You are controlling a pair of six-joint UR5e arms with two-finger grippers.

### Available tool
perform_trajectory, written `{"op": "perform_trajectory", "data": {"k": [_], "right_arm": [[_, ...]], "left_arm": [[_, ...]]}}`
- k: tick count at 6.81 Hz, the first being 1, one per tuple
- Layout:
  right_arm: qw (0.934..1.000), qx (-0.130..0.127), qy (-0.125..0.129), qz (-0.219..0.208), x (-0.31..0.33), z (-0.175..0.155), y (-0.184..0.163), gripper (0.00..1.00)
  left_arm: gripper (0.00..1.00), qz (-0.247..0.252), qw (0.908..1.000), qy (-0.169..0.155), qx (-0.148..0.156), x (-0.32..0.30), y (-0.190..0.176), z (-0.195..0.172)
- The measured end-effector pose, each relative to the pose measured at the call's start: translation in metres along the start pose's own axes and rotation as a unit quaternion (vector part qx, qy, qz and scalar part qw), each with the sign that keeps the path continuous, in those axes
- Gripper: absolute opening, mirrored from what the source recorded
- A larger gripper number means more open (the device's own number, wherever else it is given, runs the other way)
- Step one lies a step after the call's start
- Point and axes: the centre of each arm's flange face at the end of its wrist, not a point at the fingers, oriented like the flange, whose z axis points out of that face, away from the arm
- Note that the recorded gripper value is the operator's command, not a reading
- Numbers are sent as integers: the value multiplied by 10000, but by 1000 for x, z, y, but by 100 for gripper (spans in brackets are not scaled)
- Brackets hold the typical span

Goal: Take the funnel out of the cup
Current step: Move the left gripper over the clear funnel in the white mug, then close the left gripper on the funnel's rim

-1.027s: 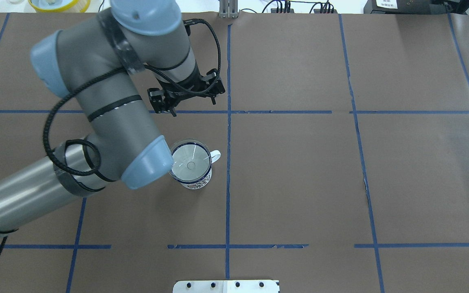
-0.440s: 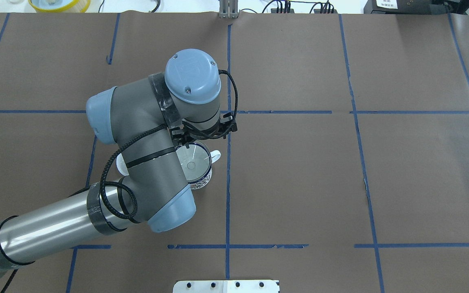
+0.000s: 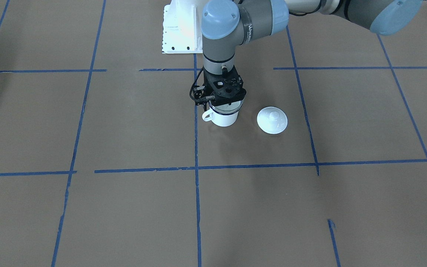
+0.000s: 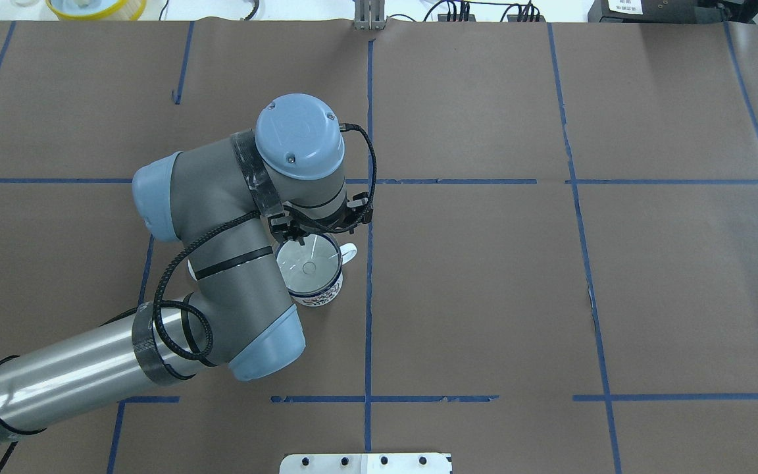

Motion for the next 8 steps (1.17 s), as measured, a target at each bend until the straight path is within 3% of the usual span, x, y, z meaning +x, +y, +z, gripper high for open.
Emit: {"op": "perform_trajectory", "data": {"k": [1, 4, 5, 6, 7, 8], "right_arm": [[10000, 0, 0, 0, 0, 0, 0, 100], [10000, 0, 0, 0, 0, 0, 0, 100], [10000, 0, 0, 0, 0, 0, 0, 100], [10000, 0, 0, 0, 0, 0, 0, 100], [10000, 0, 0, 0, 0, 0, 0, 100], [10000, 0, 0, 0, 0, 0, 0, 100]], "left_arm": [[74, 24, 10000, 12, -66, 1, 3, 0], [48, 100, 9998, 29, -185, 7, 16, 4], [45, 112, 9997, 24, -199, 8, 18, 7], [36, 115, 9997, 25, -203, 8, 18, 11], [12, 120, 9997, 35, -204, 9, 17, 13], [0, 126, 9997, 53, -204, 10, 18, 12]]}}
